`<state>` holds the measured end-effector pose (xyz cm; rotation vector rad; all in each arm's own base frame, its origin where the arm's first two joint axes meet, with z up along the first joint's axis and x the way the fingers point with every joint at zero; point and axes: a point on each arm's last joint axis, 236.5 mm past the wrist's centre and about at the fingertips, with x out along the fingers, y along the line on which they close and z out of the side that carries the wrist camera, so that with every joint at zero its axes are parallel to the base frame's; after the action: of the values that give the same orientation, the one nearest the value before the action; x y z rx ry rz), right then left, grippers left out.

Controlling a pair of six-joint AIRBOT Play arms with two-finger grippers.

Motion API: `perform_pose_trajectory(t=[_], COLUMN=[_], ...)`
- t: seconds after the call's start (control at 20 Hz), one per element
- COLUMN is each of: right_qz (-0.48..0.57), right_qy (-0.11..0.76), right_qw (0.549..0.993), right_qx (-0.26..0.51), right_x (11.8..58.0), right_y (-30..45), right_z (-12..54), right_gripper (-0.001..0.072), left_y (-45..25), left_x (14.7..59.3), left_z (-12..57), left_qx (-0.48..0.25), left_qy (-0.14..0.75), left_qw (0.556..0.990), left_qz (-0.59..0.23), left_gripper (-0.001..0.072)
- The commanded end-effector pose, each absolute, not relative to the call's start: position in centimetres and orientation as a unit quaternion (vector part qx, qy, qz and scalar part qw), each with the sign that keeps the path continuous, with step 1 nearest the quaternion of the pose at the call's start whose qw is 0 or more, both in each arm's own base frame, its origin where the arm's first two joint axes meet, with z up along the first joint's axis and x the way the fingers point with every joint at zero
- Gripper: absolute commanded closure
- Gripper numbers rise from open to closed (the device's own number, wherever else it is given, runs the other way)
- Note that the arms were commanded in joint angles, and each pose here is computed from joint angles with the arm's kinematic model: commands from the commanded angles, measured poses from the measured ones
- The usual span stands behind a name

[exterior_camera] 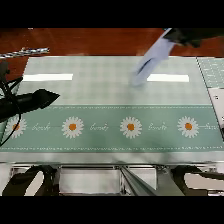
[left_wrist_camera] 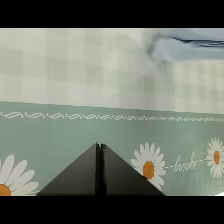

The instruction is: Fold the shirts.

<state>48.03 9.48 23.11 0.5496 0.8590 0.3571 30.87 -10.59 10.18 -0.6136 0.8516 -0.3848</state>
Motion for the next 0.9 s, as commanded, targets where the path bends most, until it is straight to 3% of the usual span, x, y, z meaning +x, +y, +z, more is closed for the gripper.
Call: perform_pose_trajectory(t=[0.0, 0.25, 0.5, 0.6, 0.75, 0.85], right_qz=[0.086, -0.072, -0.216, -0.296, -0.444, -0.494], right_qy=[0.395, 0.428, 0.473, 0.502, 0.538, 0.56], right_qw=[0.869, 0.853, 0.783, 0.722, 0.594, 0.538], right_qx=[0.284, 0.29, 0.34, 0.372, 0.399, 0.391], right_x=[43.9, 34.6, 23.0, 16.6, 6.5, 2.8], right_y=[1.3, -9.0, -15.6, -17.4, -18.7, -18.2], right_z=[26.7, 26.9, 22.0, 17.8, 12.6, 10.4], right_gripper=[0.0693, 0.0694, 0.0694, 0.0694, 0.0692, 0.0692], left_y=[-10.8, -10.2, -9.6, -9.6, -9.6, -9.6], left_x=[30.9, 31.8, 32.6, 32.6, 32.6, 32.6], left_z=[10.4, 10.8, 11.2, 11.2, 11.2, 11.2], left_qx=[-0.296, -0.298, -0.289, -0.276, -0.274, -0.274], left_qy=[0.402, 0.384, 0.363, 0.36, 0.36, 0.36], left_qw=[0.846, 0.856, 0.87, 0.874, 0.875, 0.875], left_qz=[-0.186, -0.175, -0.168, -0.173, -0.174, -0.174], left_gripper=[0.0688, 0.0688, 0.0688, 0.0688, 0.0688, 0.0688])
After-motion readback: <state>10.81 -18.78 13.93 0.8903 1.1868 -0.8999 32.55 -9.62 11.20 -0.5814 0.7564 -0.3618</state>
